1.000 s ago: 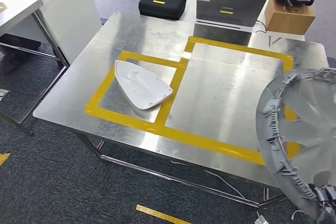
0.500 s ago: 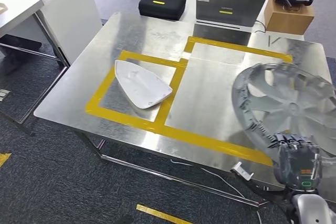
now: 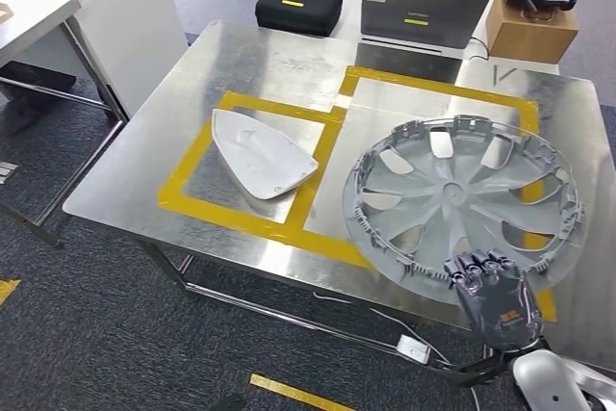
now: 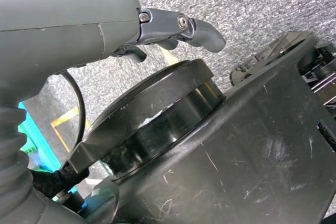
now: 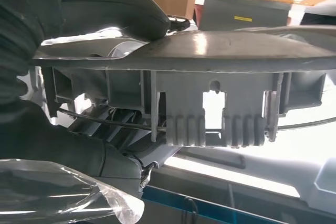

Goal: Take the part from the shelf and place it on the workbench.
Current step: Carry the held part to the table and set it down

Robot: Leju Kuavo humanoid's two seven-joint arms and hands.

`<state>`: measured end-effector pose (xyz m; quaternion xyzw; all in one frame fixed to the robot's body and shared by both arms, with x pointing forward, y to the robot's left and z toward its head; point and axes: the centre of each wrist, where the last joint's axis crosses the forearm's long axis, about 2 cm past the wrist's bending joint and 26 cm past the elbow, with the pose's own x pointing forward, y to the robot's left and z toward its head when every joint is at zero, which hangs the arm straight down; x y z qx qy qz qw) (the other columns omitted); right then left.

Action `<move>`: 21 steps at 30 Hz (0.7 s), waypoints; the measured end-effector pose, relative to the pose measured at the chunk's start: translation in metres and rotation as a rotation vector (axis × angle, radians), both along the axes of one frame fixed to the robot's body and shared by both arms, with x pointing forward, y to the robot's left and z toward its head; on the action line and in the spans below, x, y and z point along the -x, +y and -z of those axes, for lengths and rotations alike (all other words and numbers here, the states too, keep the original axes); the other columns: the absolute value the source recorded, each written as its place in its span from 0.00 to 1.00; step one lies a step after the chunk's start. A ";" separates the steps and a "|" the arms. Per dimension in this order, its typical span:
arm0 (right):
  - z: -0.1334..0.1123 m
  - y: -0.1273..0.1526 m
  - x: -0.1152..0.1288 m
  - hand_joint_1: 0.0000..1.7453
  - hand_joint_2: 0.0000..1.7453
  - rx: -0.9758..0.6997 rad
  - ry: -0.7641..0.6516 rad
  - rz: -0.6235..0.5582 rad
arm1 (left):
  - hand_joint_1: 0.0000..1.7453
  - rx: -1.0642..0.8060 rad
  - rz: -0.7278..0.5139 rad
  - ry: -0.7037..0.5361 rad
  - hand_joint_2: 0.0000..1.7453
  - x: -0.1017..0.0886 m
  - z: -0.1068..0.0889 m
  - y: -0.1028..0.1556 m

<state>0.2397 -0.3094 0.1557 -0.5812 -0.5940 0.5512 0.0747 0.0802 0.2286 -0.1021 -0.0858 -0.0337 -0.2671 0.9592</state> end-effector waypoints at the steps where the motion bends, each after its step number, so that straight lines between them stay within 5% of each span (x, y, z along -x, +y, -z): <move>1: 0.001 0.000 0.000 1.00 1.00 0.002 0.000 -0.007 | 0.00 0.000 0.003 -0.001 1.00 0.000 0.000 0.000; 15: 0.023 -0.005 0.022 1.00 1.00 0.007 0.087 0.033 | 0.00 0.016 0.009 -0.007 1.00 0.000 0.000 0.000; 19: 0.026 -0.009 0.027 0.00 0.00 -0.010 0.099 0.057 | 0.00 0.019 0.006 -0.005 1.00 0.001 0.000 0.000; 21: 0.027 -0.010 0.028 0.00 0.00 -0.017 0.102 0.065 | 0.00 0.022 0.004 -0.004 1.00 0.001 0.000 0.000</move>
